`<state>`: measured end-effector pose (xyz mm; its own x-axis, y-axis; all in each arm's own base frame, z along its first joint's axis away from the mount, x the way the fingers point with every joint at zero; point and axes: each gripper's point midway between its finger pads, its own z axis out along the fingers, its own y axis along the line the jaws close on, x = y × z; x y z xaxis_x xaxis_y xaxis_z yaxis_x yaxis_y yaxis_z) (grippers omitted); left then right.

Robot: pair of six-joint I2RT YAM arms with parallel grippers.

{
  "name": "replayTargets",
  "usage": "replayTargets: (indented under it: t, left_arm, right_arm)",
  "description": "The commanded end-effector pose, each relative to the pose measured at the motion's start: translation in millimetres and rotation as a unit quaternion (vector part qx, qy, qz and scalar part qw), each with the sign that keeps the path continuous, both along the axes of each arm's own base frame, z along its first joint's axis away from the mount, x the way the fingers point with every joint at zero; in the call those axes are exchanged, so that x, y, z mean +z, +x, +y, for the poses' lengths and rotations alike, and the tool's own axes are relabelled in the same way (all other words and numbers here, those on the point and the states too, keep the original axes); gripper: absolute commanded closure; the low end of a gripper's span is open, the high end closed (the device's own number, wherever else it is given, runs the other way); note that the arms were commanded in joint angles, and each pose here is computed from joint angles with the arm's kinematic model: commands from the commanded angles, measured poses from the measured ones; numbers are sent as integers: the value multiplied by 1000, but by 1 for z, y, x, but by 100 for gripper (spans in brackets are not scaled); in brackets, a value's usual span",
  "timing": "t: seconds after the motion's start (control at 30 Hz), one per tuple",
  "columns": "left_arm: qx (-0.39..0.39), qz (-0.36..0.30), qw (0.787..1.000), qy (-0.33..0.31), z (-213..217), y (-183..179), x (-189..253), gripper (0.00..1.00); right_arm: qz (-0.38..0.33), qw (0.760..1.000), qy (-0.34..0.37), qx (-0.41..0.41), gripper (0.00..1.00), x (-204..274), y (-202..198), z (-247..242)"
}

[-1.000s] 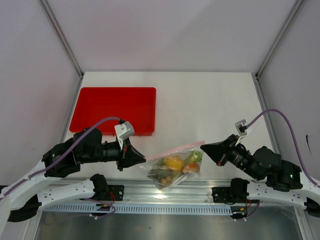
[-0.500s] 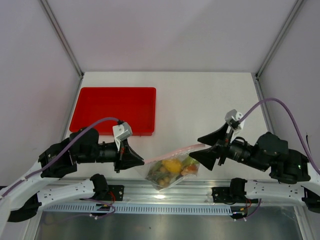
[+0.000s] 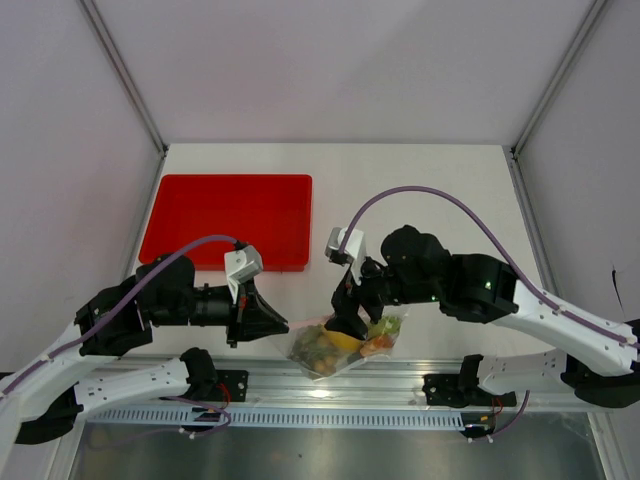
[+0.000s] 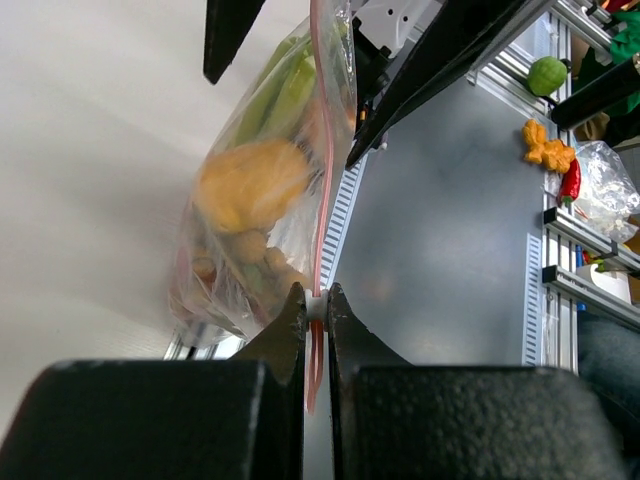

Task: Place the food in the zip-top bag and seal the zipper
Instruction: Zip the zipper food storage bag at the center of the board.

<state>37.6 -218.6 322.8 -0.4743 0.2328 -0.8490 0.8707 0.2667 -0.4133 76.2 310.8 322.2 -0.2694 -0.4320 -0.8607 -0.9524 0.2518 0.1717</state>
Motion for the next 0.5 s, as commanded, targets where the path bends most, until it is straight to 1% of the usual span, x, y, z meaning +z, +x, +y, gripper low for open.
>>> replayTargets:
  t: [0.0,0.07,0.1,0.17,0.2,0.23,0.33,0.47]
  left_arm:
    - [-12,-19,999,-45,-4,-2,28,99]
    - [-14,-18,999,-46,-5,-2,28,99]
    - [-13,-20,999,-47,-5,-2,29,99]
    - [-10,-20,999,-46,-4,-1,29,99]
    - [-8,-20,999,-42,-3,-1,27,99]
    - [-7,-20,999,-43,-3,-1,27,99]
    - [5,-21,999,-34,2,1,22,100]
    - [27,-18,999,-22,12,4,13,99]
  right_arm:
    - [10,996,32,85,24,23,-19,11]
    - [22,994,30,101,30,20,-22,16]
    - [25,994,27,103,50,17,-23,18]
    - [26,994,28,105,79,16,-22,21]
    - [27,994,28,103,98,15,-21,20]
    - [25,994,32,98,100,17,-19,19]
    - [26,995,37,89,100,18,-16,16]
    - [7,999,45,16,100,22,10,-2]
